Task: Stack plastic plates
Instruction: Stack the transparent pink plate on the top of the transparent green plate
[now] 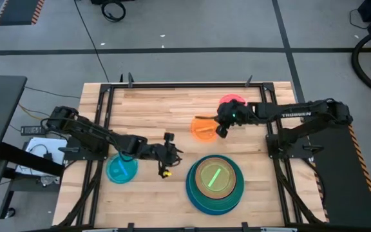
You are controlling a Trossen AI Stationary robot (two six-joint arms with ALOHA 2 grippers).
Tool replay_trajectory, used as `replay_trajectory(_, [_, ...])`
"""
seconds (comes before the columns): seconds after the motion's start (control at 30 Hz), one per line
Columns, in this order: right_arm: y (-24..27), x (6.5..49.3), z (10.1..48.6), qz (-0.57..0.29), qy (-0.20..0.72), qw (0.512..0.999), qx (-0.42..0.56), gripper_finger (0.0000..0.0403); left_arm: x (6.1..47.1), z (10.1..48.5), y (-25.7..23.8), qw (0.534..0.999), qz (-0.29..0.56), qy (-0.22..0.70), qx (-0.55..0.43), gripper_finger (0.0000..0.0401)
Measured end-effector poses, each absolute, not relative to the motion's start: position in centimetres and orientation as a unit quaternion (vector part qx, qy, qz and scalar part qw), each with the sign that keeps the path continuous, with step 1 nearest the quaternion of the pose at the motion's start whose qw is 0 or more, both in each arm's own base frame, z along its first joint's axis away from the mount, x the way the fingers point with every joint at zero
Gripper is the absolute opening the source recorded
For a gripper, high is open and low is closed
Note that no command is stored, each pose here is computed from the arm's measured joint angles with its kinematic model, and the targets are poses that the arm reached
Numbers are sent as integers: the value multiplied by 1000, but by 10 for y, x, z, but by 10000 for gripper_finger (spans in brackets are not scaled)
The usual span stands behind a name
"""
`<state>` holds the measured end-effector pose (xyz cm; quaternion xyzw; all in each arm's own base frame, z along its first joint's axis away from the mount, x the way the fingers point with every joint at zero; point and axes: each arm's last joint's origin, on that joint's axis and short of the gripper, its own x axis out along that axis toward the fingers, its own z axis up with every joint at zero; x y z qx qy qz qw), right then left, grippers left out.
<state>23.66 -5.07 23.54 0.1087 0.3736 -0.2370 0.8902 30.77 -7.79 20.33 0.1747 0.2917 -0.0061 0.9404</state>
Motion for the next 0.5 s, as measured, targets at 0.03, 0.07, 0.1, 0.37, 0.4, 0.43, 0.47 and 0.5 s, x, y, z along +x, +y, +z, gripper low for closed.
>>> replay_trajectory(0.03, [-56, 235, 235, -246, 377, 886, 112, 90, 306, 203, -76, 942, -2, 290, 168, 141])
replay_trajectory(0.07, [-62, 232, 234, -255, 382, 881, 115, 90, 306, 203, -74, 947, 1, 278, 163, 141])
replay_trajectory(0.1, [-67, 231, 234, -257, 385, 879, 117, 91, 303, 201, -73, 947, 3, 278, 162, 141])
replay_trajectory(0.37, [-82, 227, 220, -233, 449, 859, 80, 119, 285, 190, -68, 949, 7, 278, 150, 141])
replay_trajectory(0.4, [-82, 228, 216, -231, 458, 854, 79, 122, 284, 188, -67, 948, 7, 281, 150, 141])
replay_trajectory(0.43, [-82, 229, 212, -230, 467, 850, 83, 125, 283, 187, -67, 947, 8, 285, 147, 141])
replay_trajectory(0.47, [-83, 231, 209, -229, 471, 847, 92, 126, 283, 187, -67, 947, 12, 287, 142, 141])
replay_trajectory(0.5, [-83, 234, 205, -227, 474, 845, 102, 127, 283, 187, -67, 947, 14, 288, 140, 141])
